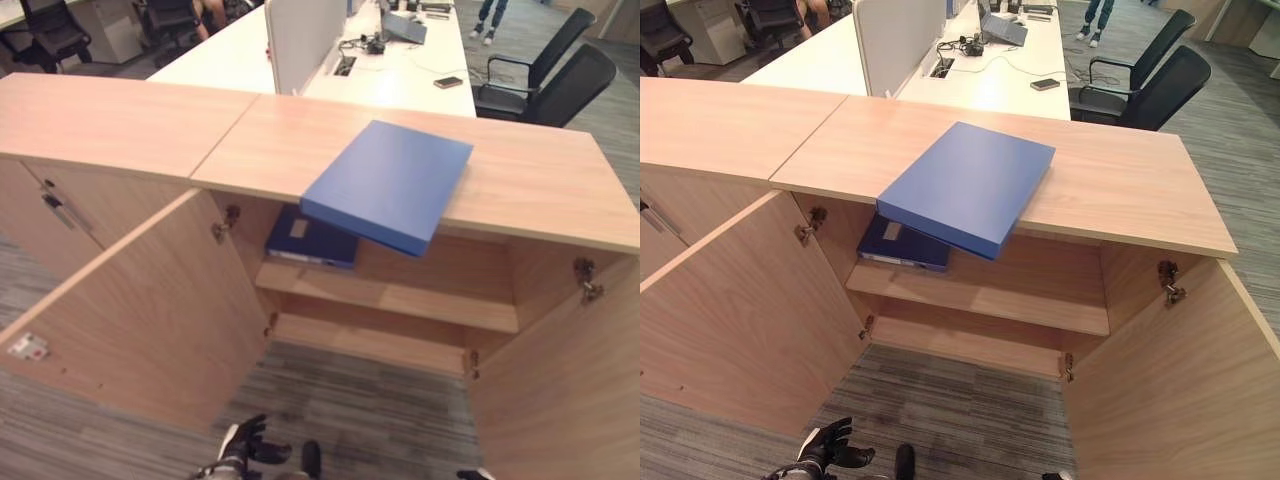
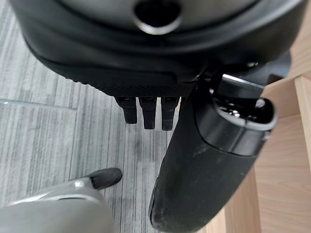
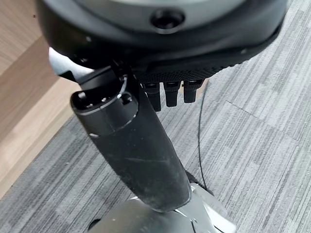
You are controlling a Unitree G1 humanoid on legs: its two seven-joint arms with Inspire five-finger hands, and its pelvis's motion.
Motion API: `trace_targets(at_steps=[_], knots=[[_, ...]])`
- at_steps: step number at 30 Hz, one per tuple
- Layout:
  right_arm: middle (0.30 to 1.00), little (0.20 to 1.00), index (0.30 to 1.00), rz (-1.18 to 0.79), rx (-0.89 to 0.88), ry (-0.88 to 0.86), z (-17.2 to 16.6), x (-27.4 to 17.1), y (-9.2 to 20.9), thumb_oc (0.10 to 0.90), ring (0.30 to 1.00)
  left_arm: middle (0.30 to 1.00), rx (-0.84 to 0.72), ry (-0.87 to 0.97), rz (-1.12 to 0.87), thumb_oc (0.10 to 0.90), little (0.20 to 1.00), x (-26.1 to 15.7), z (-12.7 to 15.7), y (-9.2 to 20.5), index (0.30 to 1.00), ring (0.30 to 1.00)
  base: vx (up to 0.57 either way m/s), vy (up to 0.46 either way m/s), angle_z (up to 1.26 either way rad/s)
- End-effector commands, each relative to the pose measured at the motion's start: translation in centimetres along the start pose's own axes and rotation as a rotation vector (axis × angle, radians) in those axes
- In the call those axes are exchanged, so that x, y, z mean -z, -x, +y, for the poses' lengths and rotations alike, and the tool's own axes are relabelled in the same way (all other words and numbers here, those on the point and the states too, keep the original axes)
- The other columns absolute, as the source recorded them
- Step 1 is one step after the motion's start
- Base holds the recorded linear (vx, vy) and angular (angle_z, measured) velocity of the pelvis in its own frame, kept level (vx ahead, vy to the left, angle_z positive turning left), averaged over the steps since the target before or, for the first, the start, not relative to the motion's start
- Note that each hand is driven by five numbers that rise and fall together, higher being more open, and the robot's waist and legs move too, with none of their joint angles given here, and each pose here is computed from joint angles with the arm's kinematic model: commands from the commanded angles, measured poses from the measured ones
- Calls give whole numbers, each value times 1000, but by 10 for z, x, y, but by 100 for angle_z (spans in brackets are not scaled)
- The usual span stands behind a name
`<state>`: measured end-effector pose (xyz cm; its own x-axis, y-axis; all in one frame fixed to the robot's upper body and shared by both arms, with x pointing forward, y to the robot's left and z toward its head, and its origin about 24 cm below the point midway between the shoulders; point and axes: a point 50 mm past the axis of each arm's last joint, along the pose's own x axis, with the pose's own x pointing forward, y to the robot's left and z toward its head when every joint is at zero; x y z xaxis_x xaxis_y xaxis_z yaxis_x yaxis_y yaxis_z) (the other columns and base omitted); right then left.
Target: Put the empty folder in the office cabinet
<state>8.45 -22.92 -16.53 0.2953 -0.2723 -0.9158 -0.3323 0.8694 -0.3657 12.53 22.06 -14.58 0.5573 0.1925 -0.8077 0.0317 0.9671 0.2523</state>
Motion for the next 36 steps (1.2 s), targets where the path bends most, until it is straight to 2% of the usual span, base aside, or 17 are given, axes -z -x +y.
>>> trace_targets(at_steps=[1, 7, 12, 13, 15, 17, 19, 20, 22, 23, 24, 25, 26, 27, 29, 32, 36], knots=[[900, 900, 900, -65, 24, 6, -10, -16, -1, 800, 900, 900, 10, 71, -68, 800, 900, -14, -6, -2, 900, 900, 64, 123, -4], [900, 900, 900, -101, 15, -24, -8, -24, -1, 800, 900, 900, 63, 215, -161, 800, 900, -33, -10, 3, 900, 900, 59, 176, -3], [900, 900, 900, -172, 19, -20, -12, -42, 1, 800, 900, 900, 136, 338, -488, 800, 900, -96, 4, 29, 900, 900, 20, 72, 4], [900, 900, 900, -172, 19, -20, -12, -42, 1, 800, 900, 900, 136, 338, -488, 800, 900, -96, 4, 29, 900, 900, -2, -64, 27], [900, 900, 900, -193, 33, -33, -17, -51, 1, 800, 900, 900, 136, 391, -747, 800, 900, -139, 24, 64, 900, 900, 4, -106, 13], [900, 900, 900, -193, 33, -33, -17, -51, 1, 800, 900, 900, 136, 391, -747, 800, 900, -139, 24, 64, 900, 900, 22, -64, -5], [900, 900, 900, -180, 32, -39, -14, -46, 1, 800, 900, 900, -10, 396, -1054, 800, 900, -178, 53, 111, 900, 900, 63, -168, 6], [900, 900, 900, -180, 32, -39, -13, -47, 1, 800, 900, 900, -11, 396, -1054, 800, 900, -178, 53, 112, 900, 900, 74, -204, 2], [900, 900, 900, -166, 10, -97, -1, -36, 2, 800, 900, 900, -247, 365, -1249, 800, 900, -195, 77, 145, 900, 900, 57, -162, 6], [900, 900, 900, -166, 10, -97, -1, -37, 2, 800, 900, 900, -249, 364, -1249, 800, 900, -195, 77, 146, 900, 900, 67, -146, 21], [900, 900, 900, -159, -6, -121, 10, -30, 4, 800, 900, 900, -467, 271, -1344, 800, 900, -204, 90, 162, 900, 900, 75, -143, 12], [900, 900, 900, -154, -11, -124, 15, -28, 5, 800, 900, 900, -561, 210, -1388, 800, 900, -211, 94, 169, 900, 900, 71, -143, -1], [900, 900, 900, -155, -11, -125, 15, -28, 5, 800, 900, 900, -564, 209, -1389, 800, 900, -211, 93, 169, 900, 900, 59, -122, -7], [900, 900, 900, -136, -7, -114, 18, -23, 5, 800, 900, 900, -690, 71, -1446, 800, 900, -225, 98, 177, 900, 900, 24, -92, -6], [900, 900, 900, -130, -7, -111, 19, -22, 5, 800, 900, 900, -723, 22, -1472, 800, 900, -230, 98, 180, 900, 900, 23, -69, -3], [900, 900, 900, -118, -3, -80, 19, -23, 4, 800, 900, 900, -766, -199, -1613, 800, 900, -252, 91, 197, 900, 900, 31, -49, -2], [900, 900, 900, -111, -3, -50, 21, -24, 3, 800, 900, 900, -782, -294, -1682, 800, 900, -259, 85, 206, 900, 900, 26, -14, -3]])
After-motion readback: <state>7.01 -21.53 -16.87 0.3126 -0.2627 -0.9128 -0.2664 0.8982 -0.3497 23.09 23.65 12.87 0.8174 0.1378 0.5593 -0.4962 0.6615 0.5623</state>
